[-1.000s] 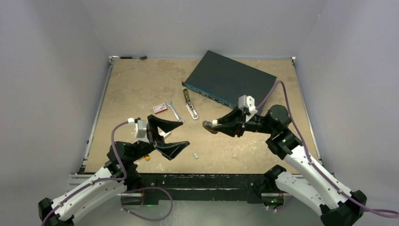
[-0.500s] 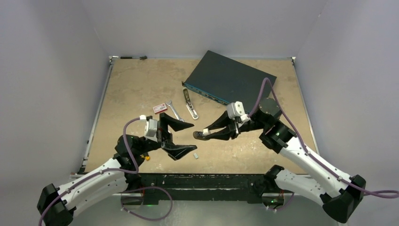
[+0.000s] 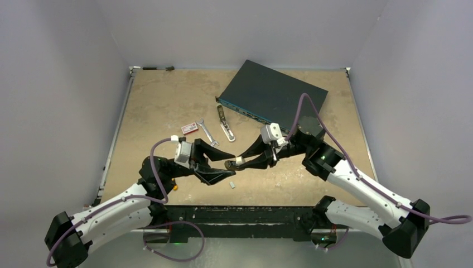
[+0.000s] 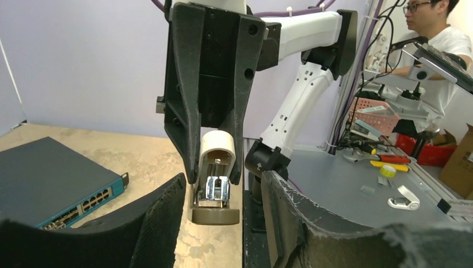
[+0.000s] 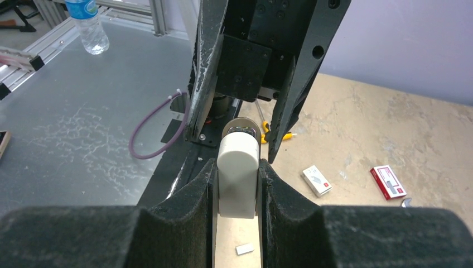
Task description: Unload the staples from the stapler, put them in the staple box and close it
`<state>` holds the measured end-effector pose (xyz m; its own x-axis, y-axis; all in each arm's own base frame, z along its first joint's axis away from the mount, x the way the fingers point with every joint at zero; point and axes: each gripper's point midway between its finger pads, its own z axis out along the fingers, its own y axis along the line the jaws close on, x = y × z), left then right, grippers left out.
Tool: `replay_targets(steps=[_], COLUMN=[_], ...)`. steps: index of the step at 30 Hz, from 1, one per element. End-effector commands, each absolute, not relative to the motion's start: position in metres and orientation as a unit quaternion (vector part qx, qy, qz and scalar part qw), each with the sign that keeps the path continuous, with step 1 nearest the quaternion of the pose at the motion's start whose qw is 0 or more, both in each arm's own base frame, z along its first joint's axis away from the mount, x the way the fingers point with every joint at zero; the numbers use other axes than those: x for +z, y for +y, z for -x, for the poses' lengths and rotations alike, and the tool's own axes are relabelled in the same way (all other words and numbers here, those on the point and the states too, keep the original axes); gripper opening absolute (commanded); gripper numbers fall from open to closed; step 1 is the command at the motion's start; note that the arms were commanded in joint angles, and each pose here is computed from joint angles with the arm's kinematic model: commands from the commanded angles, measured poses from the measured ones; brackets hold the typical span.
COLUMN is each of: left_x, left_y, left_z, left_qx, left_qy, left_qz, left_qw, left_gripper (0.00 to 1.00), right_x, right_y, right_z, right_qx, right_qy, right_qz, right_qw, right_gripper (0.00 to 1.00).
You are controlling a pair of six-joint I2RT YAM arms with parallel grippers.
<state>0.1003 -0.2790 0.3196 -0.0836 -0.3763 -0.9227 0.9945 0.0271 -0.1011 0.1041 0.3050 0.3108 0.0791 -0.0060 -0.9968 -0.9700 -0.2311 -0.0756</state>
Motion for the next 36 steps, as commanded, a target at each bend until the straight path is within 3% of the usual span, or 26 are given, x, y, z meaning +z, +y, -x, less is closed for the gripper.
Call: replay_targets(steps=[1, 7, 13, 16, 24, 36], left_x=[0.339, 0.335, 0.333, 0.33, 0.331, 0.332], left_y=[-0.278, -0.278, -0.28, -0.282, -0.278, -0.259], left_z=[-0.089, -0.088, -0.09, -0.091, -0.094, -0.095], left_qx=[-0.608, -0.61, -0.609, -0.61, -0.608, -0.643], left_qy=[0.391, 0.399, 0.404, 0.41, 0.41, 0.39], left_qz=[-0.379, -0.377, -0.381, -0.381, -0.363, -0.279], left_qw=[0.577, 0.571, 0.566, 0.561, 0.575, 0.597], left_gripper=[0.51, 0.48, 0.13, 0.0, 0.0, 0.0], right_x=[0.342, 0.347, 0.347, 0.351, 0.374, 0.411], right_y=[0.304, 0.302, 0.301, 0.298, 0.284, 0.255], right_z=[-0.102, -0.099, -0.098, -0.097, -0.104, -0.102], right_qx=[0.521, 0.521, 0.521, 0.517, 0.496, 0.57], right_qy=[0.384, 0.376, 0.374, 0.37, 0.367, 0.329], right_qz=[0.583, 0.581, 0.579, 0.575, 0.514, 0.346], right_qw=[0.491, 0.499, 0.503, 0.515, 0.596, 0.668], right_gripper=[0.0, 0.0, 0.0, 0.0, 0.0, 0.0])
